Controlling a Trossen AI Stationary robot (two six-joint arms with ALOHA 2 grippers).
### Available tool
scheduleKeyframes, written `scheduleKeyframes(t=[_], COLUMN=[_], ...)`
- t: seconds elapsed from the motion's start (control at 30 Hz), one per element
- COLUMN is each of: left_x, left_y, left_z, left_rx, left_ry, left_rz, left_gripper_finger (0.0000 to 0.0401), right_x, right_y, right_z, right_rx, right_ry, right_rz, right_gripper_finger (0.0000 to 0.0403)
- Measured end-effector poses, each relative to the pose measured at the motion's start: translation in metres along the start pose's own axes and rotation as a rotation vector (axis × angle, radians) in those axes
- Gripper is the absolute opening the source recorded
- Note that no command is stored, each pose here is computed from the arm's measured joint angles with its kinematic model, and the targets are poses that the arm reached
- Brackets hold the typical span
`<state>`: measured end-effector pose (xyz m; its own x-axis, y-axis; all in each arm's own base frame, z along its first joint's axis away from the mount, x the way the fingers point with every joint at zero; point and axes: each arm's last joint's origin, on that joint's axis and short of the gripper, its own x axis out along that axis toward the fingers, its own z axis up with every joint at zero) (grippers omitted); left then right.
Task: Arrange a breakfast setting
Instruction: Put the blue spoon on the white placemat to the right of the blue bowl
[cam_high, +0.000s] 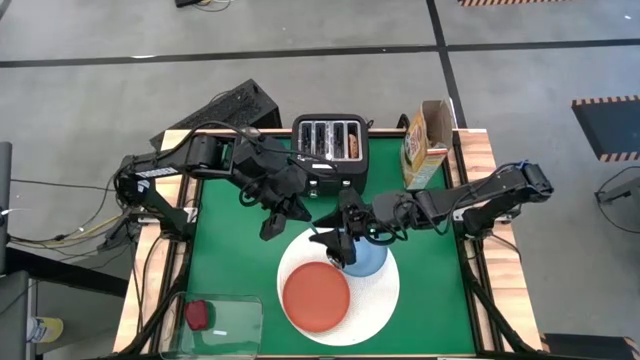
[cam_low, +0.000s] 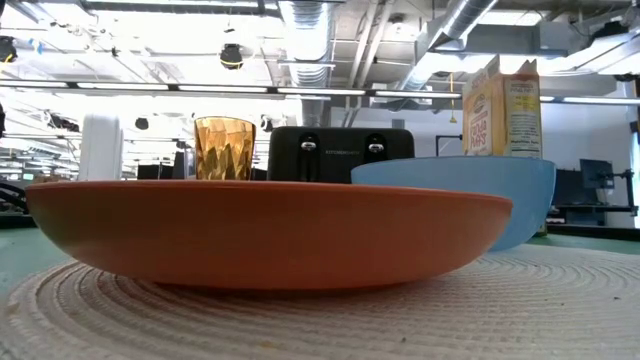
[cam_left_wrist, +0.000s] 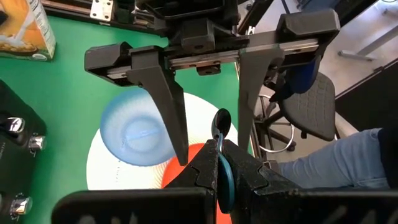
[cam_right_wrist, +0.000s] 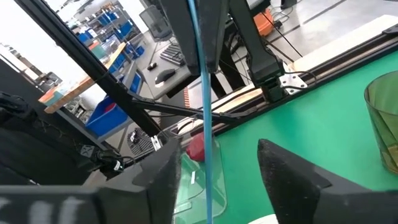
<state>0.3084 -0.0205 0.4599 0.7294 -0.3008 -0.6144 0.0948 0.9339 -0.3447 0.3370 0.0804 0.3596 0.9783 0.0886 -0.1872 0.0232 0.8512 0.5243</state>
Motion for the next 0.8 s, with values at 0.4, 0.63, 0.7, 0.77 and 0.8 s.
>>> scheduleKeyframes(t=[0.4,0.63,0.7,0.77,0.8], left_x=[-0.0001,-0.0002,-0.0002,-0.0003,-0.0003], left_y=[0.0016,0.0029,0.0031,0.0034,0.0036], left_z=[0.0004,0.001,0.001,0.0012,0.0013], left_rx=[0.0,-0.007,-0.019,-0.036,-0.039], left_ry=[-0.013,-0.026,-0.028,-0.032,-0.033], left_rz=[0.052,0.096,0.104,0.107,0.112], left_gripper_finger=[0.0,0.0005,0.0011,0.0018,0.0021], right_x=[0.001,0.0009,0.0008,0.0008,0.0008], right_y=[-0.0059,-0.0058,-0.0052,-0.0053,-0.0054], right_z=[0.0038,0.0038,0.0035,0.0034,0.0032], right_rx=[0.02,-0.01,-0.022,-0.021,-0.019], right_ry=[-0.011,-0.012,-0.01,-0.009,-0.007], right_rz=[-0.017,-0.017,-0.014,-0.015,-0.016], right_gripper_finger=[0.0089,0.0015,0.0012,0.0017,0.0019])
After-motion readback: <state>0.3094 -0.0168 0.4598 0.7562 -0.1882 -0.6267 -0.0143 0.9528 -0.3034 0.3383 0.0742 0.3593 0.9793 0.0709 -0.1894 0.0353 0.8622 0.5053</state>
